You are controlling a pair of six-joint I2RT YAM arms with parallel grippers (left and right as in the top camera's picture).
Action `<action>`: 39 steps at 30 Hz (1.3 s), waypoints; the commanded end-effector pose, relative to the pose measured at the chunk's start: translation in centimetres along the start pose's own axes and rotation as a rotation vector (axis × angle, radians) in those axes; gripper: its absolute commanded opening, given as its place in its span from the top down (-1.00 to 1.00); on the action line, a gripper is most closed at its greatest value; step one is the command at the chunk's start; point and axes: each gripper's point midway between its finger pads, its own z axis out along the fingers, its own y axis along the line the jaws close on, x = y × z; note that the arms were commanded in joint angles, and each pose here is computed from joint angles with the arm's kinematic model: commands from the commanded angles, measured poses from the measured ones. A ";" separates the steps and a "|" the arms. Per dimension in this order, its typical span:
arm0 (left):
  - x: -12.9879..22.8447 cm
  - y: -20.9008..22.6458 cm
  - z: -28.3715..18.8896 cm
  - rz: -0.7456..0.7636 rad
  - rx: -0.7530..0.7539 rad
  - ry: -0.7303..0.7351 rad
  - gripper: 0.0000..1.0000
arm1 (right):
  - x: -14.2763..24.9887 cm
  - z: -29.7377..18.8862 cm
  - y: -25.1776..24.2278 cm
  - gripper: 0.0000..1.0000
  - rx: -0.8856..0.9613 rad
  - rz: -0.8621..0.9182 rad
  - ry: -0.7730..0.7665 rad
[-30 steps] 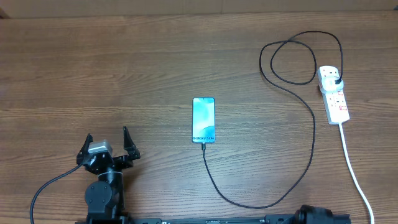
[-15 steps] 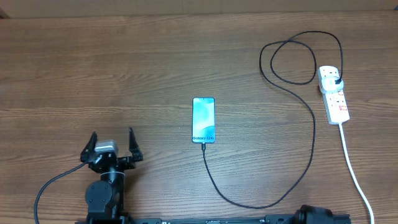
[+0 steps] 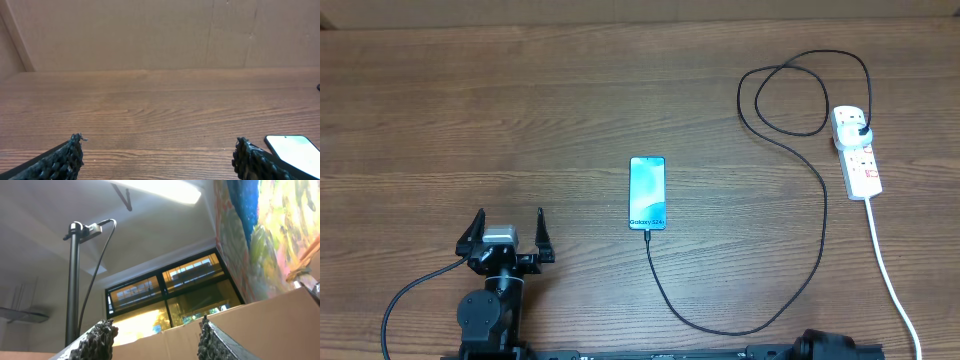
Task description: Plug charger to phone and switch on socket
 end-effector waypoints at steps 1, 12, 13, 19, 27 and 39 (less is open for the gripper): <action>0.1 -0.4 0.0 0.023 0.017 -0.003 -0.99 | 1.4 0.7 -0.6 -0.16 0.013 0.003 0.028; 0.1 -0.4 0.0 0.023 0.017 -0.003 -0.99 | 7.3 5.0 -4.6 -0.93 0.038 0.006 0.097; 0.1 -0.4 0.0 0.023 0.018 -0.003 -0.99 | 8.1 5.5 -5.7 -1.00 0.065 0.004 0.093; 0.1 -0.4 0.0 0.023 0.018 -0.003 -0.99 | 12.3 7.6 -11.0 -1.00 0.170 -0.004 0.068; 0.1 -0.4 0.0 0.023 0.017 -0.003 -0.99 | 17.4 7.9 -13.6 -1.00 0.176 0.407 0.161; 0.1 -0.4 0.0 0.023 0.017 -0.003 -0.99 | 20.1 7.2 -15.2 -1.00 0.218 0.376 0.261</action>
